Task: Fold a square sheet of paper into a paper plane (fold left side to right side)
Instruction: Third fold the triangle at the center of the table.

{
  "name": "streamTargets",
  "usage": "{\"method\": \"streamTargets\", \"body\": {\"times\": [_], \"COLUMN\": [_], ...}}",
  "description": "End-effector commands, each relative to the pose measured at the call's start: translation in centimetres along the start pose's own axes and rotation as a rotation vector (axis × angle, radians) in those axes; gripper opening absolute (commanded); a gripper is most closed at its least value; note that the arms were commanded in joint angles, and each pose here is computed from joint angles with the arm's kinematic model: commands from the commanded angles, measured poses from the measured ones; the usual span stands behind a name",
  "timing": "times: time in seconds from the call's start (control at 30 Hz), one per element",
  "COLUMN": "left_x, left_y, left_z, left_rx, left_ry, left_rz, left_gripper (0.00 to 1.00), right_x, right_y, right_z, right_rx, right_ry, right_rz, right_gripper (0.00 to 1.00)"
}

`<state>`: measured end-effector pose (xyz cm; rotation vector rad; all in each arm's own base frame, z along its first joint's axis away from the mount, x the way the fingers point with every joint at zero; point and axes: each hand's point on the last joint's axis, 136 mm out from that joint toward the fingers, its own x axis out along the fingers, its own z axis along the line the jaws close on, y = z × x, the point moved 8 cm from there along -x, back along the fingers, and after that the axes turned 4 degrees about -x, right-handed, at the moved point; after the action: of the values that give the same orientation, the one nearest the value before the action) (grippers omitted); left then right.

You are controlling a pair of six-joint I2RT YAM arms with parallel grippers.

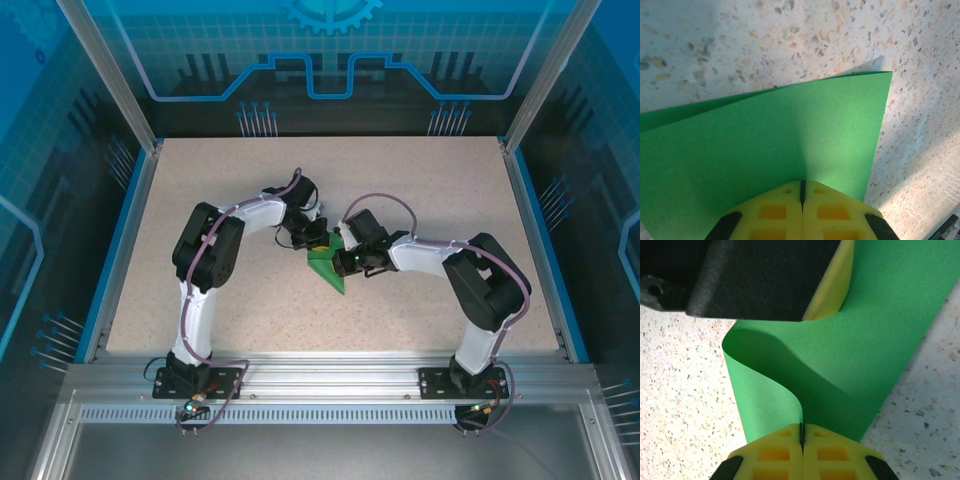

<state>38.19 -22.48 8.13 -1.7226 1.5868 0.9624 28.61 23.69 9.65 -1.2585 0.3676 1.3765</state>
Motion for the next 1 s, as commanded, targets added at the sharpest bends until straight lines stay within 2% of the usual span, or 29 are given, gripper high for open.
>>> {"method": "streamTargets", "body": {"times": [0.0,0.47,0.57,0.83,0.97], "left_x": [2.3,2.1,1.6,-3.0,-5.8], "left_y": [1.2,1.2,1.1,-0.7,-1.9], "left_z": [2.1,1.8,1.6,-0.9,-1.6], "left_rx": [-0.028,-0.023,-0.015,0.049,0.053], "left_ry": [-0.086,-0.082,-0.082,-0.046,-0.027], "left_rz": [0.08,0.073,0.062,-0.038,-0.1], "left_gripper": [0.04,0.05,0.09,0.2,0.21], "right_x": [0.3,1.6,1.6,1.6,1.7], "right_y": [0.3,1.0,1.1,2.0,2.2], "right_z": [-0.8,-1.2,-1.2,-1.5,-1.5], "right_rx": [0.022,0.032,0.032,0.031,0.027], "right_ry": [0.02,0.031,0.033,0.042,0.038], "right_rz": [0.021,0.065,0.072,0.111,0.122], "right_gripper": [0.01,0.01,0.01,0.01,0.01]}}
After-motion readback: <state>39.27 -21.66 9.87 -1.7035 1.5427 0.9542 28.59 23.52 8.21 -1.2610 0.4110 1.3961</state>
